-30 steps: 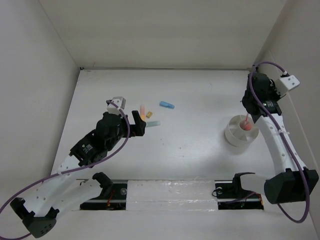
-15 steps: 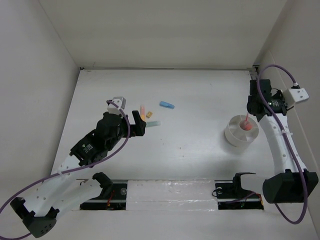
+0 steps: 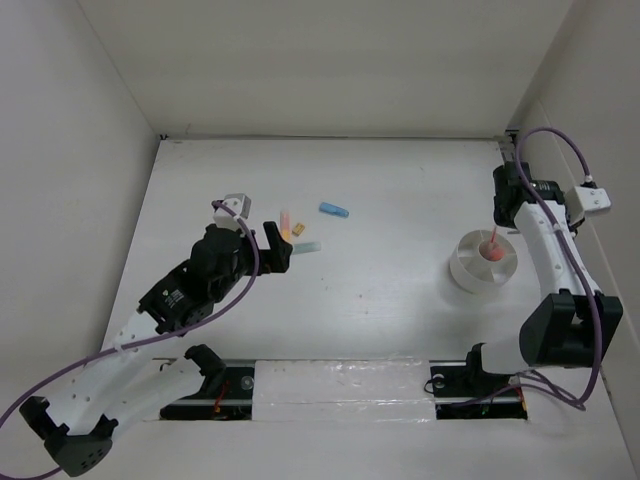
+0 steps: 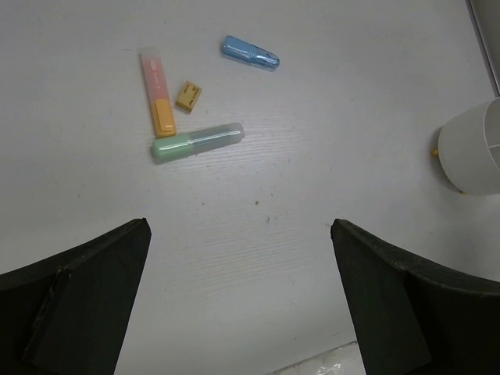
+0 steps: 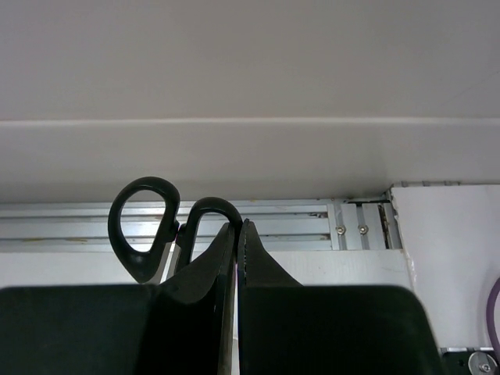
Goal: Sort the stationery into containers
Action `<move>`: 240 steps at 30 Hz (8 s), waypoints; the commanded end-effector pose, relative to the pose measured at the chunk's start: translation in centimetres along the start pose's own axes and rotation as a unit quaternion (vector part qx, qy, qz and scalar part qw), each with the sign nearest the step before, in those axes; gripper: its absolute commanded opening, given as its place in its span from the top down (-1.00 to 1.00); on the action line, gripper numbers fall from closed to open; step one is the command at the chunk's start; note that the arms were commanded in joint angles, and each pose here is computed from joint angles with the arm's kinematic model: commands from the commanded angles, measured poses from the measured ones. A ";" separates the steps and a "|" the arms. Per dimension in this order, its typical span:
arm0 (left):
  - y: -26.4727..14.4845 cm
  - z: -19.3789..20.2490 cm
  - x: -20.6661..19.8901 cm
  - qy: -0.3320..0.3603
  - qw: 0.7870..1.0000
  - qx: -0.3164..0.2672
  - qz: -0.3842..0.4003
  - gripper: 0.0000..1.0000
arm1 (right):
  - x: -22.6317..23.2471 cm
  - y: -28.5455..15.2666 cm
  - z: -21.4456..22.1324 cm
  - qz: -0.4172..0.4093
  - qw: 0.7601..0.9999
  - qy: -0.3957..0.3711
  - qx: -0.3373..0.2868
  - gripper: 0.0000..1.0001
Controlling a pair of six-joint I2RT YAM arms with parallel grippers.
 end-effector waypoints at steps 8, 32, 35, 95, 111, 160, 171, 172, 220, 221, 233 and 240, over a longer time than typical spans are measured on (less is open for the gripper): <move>-1.1 -1.7 -0.4 -0.012 0.999 -0.041 0.017 -1.00 | -1.4 0.0 -1.4 0.021 1.000 0.006 -0.018 1.00; -1.4 -1.9 -0.3 -0.014 0.999 -0.049 0.017 -1.00 | 0.3 -1.0 -1.4 0.000 0.999 -0.035 -0.033 1.00; -1.4 -1.9 -0.3 -0.014 0.999 -0.049 0.017 -1.00 | 0.5 -1.9 -0.5 -0.018 0.998 -0.051 -0.033 1.00; -2.0 -2.3 -0.2 -0.019 0.998 -0.062 0.020 -1.00 | 1.2 -3.0 5.8 -0.037 0.994 -0.104 0.007 1.00; -2.2 -2.3 0.0 -0.019 0.998 -0.065 0.016 -1.00 | 1.8 -3.3 6.8 -0.042 0.991 -0.125 0.005 0.88; 0.3 -1.2 1.2 -0.014 0.997 -0.033 -0.063 -1.00 | 4.6 -24.4 -4.9 -0.584 0.796 -0.153 0.030 -0.98; 5.3 -1.2 0.2 -0.155 0.965 0.030 -0.211 -1.00 | -1.1 -30.4 -4.2 -0.734 0.665 -0.124 0.064 -0.98; 6.6 -0.4 0.2 -0.164 0.956 0.051 -0.239 -1.00 | -1.6 -30.5 -4.0 -0.739 0.659 -0.122 0.068 -0.98; 21.0 8.3 6.2 -0.521 0.706 0.114 -0.466 -0.49 | -6.4 -31.8 -3.8 -0.842 0.522 -0.100 0.093 -0.98; 21.1 8.8 6.4 -0.514 0.706 0.120 -0.471 -0.49 | -6.6 -31.9 -3.8 -0.844 0.518 -0.101 0.094 -0.98; 21.5 10.4 6.8 -0.489 0.701 0.152 -0.497 0.08 | -7.0 -31.2 -4.3 -0.845 0.520 -0.085 0.091 -0.98; 21.6 10.9 7.0 -0.481 0.699 0.159 -0.505 0.17 | -7.2 -31.1 -4.5 -0.846 0.519 -0.080 0.090 -0.98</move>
Point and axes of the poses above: each gripper's point midway between its finger pads, its own y axis out along the fingers, its own x axis along the line the jaws close on, z = x × y, the point moved 5 cm from there along -y, back along the fingers, and after that the axes turned 2 degrees about -y, right-handed, at the moved point
